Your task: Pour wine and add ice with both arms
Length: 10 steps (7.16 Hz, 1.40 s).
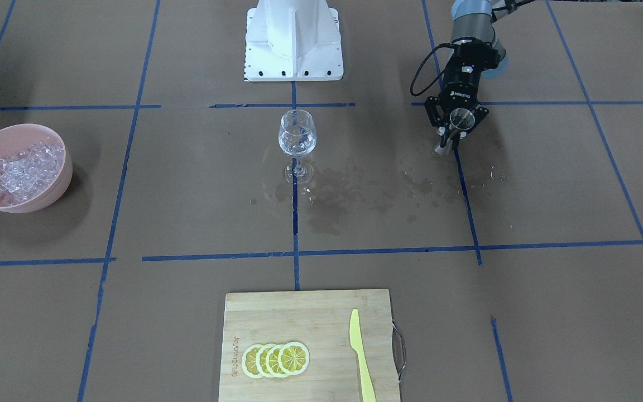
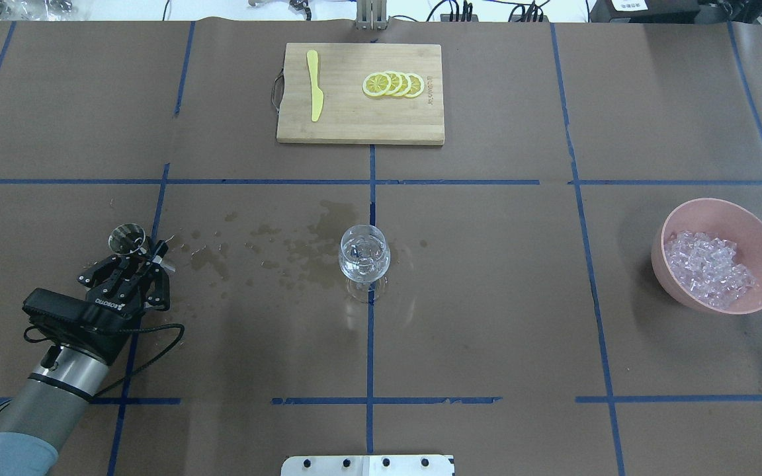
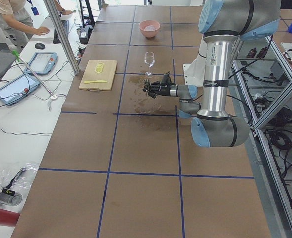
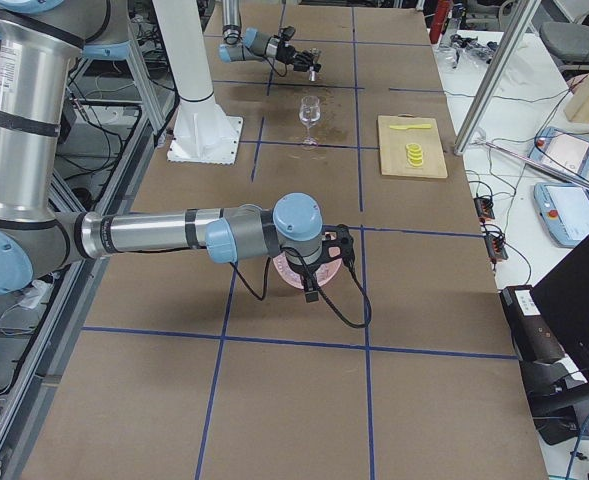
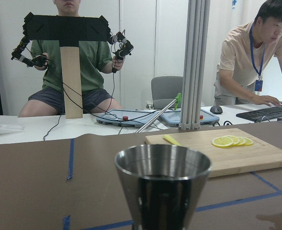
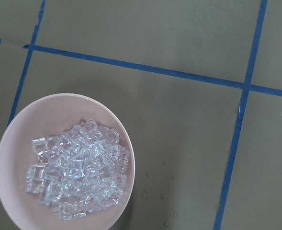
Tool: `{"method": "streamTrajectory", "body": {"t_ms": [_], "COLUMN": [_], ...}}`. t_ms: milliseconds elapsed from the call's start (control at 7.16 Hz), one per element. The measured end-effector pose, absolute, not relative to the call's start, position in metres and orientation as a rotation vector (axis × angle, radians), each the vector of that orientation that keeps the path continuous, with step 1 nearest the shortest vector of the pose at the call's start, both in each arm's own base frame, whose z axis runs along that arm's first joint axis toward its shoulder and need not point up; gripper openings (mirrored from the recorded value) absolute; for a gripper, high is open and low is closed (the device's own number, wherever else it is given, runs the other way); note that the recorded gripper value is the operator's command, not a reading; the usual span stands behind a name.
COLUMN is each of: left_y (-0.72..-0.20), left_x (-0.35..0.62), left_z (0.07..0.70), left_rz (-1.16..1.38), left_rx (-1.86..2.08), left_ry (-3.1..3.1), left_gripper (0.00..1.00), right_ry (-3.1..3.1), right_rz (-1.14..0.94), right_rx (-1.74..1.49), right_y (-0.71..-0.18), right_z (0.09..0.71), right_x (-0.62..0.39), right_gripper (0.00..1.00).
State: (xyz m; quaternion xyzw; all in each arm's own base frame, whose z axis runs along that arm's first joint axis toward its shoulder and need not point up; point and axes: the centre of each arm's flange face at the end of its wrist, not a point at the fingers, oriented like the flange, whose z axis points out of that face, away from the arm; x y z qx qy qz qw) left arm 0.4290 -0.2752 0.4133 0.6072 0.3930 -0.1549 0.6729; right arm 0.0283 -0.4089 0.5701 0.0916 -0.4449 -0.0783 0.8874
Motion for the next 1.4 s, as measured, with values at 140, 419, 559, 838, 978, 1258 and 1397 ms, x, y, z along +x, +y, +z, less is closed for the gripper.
{"method": "streamTrajectory", "body": {"t_ms": [140,419,559,838,978,1258,1397], "left_y": [-0.276,-0.279,-0.279,-0.286,-0.291,-0.297,-0.299], "left_x": [0.448,0.474,0.482,0.5,0.508,0.519,0.52], "left_z": [0.383,0.324,0.309,0.27,0.25,0.233,0.232], "left_rz": [-0.343,-0.257,-0.221,-0.187,-0.174,-0.055,0.01], "left_rx": [1.384,1.466,1.485,1.495,1.497,1.519,1.538], "left_ry": [0.89,0.82,0.785,0.736,0.709,0.573,0.501], "left_gripper": [0.0,0.0,0.0,0.0,0.0,0.0,0.0], "right_ry": [-0.925,-0.925,-0.925,-0.925,-0.925,-0.924,-0.924], "right_rz": [-0.165,-0.165,-0.166,-0.166,-0.165,-0.164,-0.163], "right_rx": [0.192,0.191,0.19,0.187,0.186,0.184,0.183], "right_y": [-0.409,-0.409,-0.409,-0.409,-0.409,-0.409,-0.409], "right_z": [0.569,0.569,0.57,0.571,0.572,0.572,0.573], "right_x": [0.028,0.028,0.027,0.027,0.027,0.027,0.027], "right_gripper": [1.0,1.0,1.0,1.0,1.0,1.0,1.0]}}
